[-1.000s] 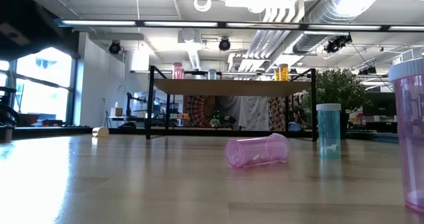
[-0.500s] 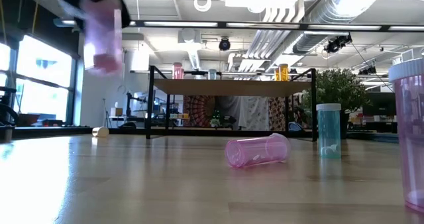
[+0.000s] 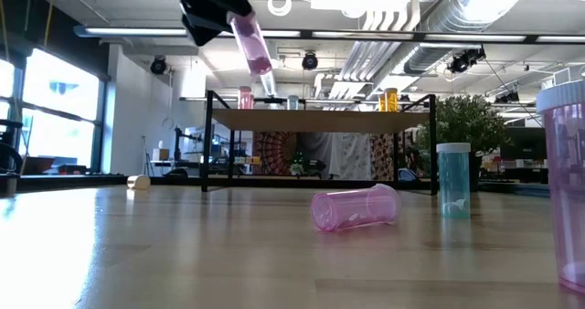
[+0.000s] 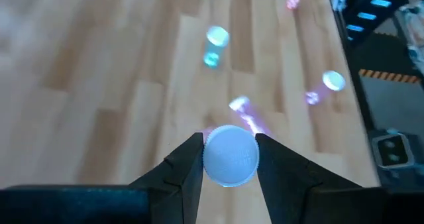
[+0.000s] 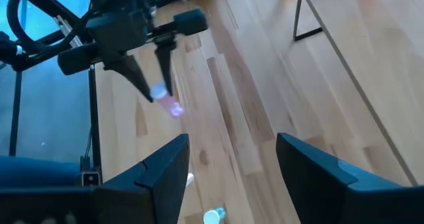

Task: Pick and place medicine bottles onto shelf by color
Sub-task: Put the bottom left purple pill bottle on the shelf

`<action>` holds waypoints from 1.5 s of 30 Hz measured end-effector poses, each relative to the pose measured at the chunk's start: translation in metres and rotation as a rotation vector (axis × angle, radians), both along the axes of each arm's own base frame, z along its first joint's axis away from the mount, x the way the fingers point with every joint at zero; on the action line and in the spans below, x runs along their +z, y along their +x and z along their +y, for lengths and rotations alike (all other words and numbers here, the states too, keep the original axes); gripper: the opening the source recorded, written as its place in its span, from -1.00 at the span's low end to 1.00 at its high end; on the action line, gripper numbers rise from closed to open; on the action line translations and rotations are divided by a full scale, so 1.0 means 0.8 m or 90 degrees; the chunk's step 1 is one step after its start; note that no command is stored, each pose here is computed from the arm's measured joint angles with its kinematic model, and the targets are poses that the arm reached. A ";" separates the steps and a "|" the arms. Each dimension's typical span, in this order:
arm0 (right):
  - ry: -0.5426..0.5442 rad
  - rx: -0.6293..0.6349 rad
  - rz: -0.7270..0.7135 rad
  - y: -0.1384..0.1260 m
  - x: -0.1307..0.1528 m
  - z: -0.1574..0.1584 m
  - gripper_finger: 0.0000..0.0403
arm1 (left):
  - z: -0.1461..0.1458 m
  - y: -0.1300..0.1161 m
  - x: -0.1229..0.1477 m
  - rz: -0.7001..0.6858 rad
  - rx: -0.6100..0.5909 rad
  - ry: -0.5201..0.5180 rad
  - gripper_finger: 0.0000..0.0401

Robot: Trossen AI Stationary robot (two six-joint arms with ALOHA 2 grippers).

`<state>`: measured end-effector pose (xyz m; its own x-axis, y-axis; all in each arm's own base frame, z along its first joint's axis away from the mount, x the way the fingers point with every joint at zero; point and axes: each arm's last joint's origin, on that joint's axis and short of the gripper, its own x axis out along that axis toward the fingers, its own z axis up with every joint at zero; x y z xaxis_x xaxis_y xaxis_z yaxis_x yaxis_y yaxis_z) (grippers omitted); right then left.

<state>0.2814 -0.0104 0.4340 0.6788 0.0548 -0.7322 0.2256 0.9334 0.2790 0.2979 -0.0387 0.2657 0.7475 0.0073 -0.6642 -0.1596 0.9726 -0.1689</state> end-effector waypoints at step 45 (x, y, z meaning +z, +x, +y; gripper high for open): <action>0.039 0.147 -0.025 0.094 -0.056 0.003 -0.15 | 0.082 -0.009 0.083 -0.306 -0.043 0.145 -0.41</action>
<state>0.3569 -0.0081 0.3889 0.6709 0.2559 -0.6960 -0.0041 0.9399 0.3416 0.2910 0.0272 0.3320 0.9707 0.0524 -0.2345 -0.0516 0.9986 0.0095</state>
